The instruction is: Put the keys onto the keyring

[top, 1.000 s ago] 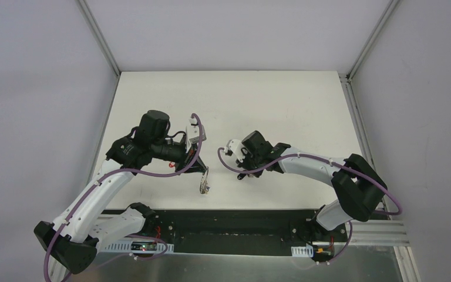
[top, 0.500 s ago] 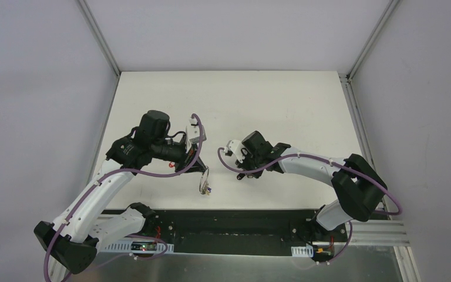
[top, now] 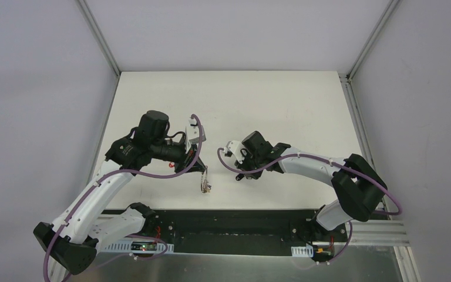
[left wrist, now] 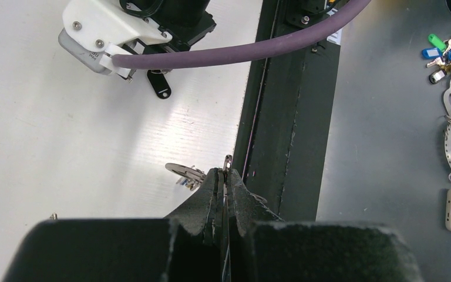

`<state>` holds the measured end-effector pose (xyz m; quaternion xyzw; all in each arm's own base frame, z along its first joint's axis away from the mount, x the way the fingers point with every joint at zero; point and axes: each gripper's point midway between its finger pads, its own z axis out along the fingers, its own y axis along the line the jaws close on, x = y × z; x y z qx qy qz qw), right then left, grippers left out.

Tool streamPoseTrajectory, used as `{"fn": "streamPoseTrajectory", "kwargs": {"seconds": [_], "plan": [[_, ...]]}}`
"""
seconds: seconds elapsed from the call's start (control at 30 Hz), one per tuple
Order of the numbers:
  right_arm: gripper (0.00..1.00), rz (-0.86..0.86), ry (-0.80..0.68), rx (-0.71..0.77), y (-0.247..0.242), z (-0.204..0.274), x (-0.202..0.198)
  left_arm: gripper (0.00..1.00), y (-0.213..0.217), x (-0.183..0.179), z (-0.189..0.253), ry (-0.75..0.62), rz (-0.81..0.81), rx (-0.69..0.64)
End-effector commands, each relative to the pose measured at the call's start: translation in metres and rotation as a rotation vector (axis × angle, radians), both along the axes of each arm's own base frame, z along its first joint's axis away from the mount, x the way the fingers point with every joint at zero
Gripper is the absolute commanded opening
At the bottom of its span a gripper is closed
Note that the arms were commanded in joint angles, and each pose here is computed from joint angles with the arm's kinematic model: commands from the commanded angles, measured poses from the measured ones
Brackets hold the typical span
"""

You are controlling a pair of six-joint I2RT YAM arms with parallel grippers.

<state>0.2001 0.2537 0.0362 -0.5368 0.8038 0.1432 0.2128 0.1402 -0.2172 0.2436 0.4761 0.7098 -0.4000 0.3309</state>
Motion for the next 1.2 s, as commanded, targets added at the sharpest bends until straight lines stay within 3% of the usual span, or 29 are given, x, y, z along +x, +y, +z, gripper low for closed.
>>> {"fn": "streamPoseTrajectory", "kwargs": {"seconds": [0.0,1.17], "plan": [[0.16,0.023,0.004,0.044,0.007,0.015,-0.004,0.00,0.002,0.000,0.016,-0.054,-0.004,-0.027],[0.17,0.043,0.062,-0.012,-0.001,-0.007,-0.012,0.00,0.004,-0.002,0.015,-0.056,-0.003,-0.023]]}}
